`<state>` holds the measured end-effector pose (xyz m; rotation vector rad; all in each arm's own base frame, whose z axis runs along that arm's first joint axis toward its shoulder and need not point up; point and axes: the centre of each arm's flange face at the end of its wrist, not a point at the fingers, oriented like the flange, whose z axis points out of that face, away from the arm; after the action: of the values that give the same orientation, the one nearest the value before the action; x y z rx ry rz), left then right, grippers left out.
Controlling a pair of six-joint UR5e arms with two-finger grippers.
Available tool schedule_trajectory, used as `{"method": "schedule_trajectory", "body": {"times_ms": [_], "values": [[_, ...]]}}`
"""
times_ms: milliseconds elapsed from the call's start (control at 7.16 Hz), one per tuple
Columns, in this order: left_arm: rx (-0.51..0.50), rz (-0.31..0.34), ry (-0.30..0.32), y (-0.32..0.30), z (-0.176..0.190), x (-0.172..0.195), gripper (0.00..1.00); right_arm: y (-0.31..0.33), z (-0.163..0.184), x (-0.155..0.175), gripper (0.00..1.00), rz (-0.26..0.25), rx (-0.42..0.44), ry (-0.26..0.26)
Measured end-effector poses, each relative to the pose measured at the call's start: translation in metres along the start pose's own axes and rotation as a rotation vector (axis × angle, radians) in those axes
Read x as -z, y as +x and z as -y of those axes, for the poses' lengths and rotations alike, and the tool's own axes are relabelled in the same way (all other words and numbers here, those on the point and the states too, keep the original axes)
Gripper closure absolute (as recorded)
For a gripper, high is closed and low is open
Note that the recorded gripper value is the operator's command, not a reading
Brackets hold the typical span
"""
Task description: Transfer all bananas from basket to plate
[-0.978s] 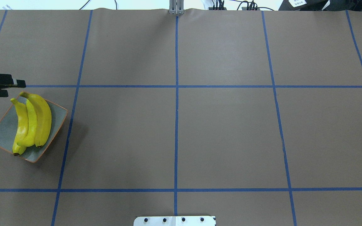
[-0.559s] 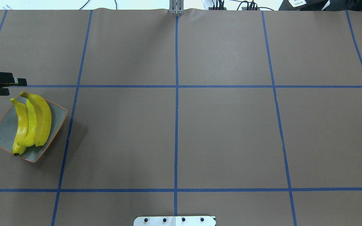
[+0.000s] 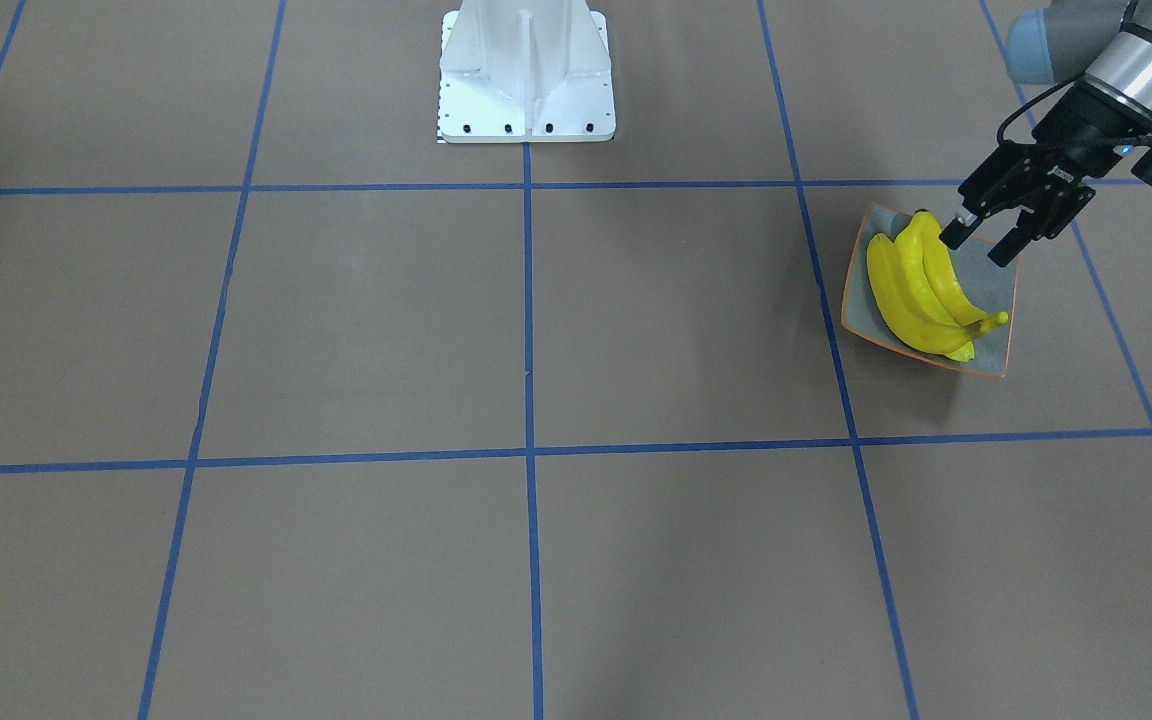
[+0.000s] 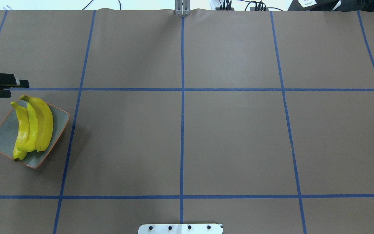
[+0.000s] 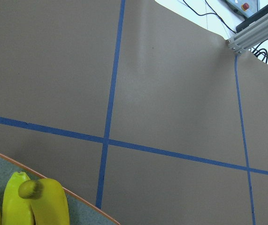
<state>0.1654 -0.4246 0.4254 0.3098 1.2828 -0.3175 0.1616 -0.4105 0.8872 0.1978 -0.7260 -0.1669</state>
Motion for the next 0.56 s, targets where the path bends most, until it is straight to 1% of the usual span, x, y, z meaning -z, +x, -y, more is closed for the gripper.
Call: {"method": "schedule_trajectory", "body": {"times_ms": [279, 559], "values": [[-0.001, -0.001, 0.0, 0.0, 0.0, 0.001, 0.0, -0.004, 0.009, 0.008, 1.0, -0.006, 0.011, 0.017], [0.0, -0.001, -0.001, 0.0, 0.0, 0.001, 0.0, -0.011, 0.027, 0.027, 1.0, -0.022, 0.037, 0.053]]}}
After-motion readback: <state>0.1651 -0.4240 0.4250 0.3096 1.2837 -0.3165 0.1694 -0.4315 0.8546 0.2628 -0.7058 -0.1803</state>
